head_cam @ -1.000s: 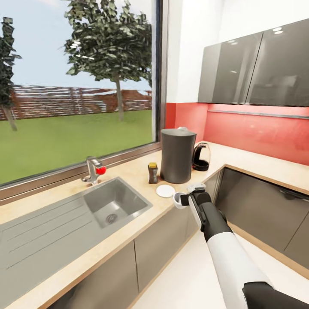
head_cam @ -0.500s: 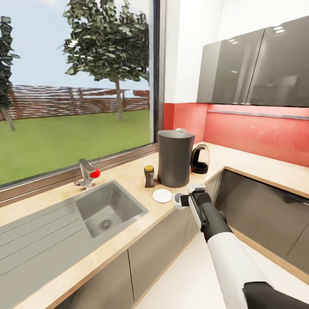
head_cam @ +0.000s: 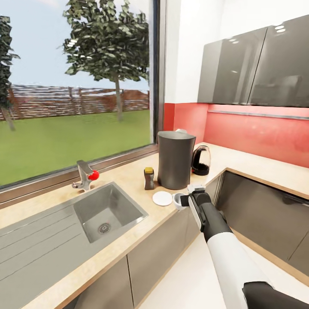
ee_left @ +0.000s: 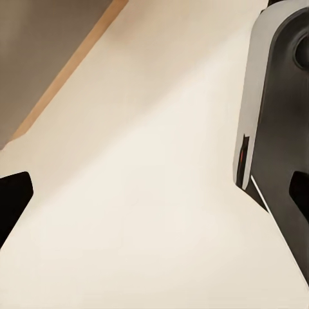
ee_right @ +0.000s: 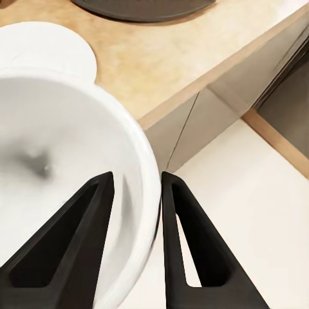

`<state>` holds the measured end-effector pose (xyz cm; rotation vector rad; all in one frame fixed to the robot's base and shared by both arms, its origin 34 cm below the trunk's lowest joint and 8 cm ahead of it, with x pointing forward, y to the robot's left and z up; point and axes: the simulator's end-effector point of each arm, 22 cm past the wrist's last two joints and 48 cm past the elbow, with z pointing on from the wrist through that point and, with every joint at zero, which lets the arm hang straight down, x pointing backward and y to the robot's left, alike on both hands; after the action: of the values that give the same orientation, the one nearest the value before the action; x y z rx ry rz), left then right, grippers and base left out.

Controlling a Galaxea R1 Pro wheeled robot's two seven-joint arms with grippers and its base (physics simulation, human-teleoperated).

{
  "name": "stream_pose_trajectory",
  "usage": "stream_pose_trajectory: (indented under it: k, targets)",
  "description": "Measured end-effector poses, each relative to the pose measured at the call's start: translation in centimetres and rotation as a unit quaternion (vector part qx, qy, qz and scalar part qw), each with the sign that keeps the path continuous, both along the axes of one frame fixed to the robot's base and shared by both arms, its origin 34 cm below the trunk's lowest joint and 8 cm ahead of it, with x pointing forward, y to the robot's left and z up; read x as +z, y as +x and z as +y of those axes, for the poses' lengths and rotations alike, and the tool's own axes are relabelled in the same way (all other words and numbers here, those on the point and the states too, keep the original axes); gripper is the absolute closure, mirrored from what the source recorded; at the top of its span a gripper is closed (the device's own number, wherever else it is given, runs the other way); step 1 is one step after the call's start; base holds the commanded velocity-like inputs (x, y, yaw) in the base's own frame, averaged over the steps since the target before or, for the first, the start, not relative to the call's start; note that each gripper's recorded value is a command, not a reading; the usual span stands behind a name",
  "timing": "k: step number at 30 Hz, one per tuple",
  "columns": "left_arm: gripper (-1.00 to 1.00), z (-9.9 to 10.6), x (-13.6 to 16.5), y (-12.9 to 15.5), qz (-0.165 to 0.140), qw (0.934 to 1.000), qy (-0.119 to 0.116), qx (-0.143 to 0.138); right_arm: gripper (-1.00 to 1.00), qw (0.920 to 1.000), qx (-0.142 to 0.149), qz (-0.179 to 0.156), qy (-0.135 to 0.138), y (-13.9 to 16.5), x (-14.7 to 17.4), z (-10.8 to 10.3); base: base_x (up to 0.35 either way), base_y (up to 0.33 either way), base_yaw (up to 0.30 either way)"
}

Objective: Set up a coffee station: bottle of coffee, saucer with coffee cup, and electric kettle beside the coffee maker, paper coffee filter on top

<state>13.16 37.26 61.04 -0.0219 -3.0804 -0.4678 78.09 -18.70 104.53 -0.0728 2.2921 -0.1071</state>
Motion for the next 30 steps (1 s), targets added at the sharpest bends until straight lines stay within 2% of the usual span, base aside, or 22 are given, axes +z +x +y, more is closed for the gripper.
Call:
stream_pose_trajectory:
  k: [16,21,30]
  targets:
    - [-1.00,-0.1,0.0,-0.4,0.006,1.0000,-0.001,-0.001,1.00,1.0000,0.000,0.006,0.000,0.0,-0.8,0.0,0.036,0.000,0.123]
    - [-1.00,-0.2,0.0,-0.5,0.006,1.0000,-0.001,0.000,1.00,1.0000,0.000,0.007,0.000,0.0,-0.9,0.0,0.300,0.000,0.027]
    - [-1.00,-0.4,-0.1,-0.6,0.007,1.0000,-0.002,0.001,1.00,0.9998,0.002,0.020,-0.002,-0.3,-2.1,0.1,0.032,0.000,0.001]
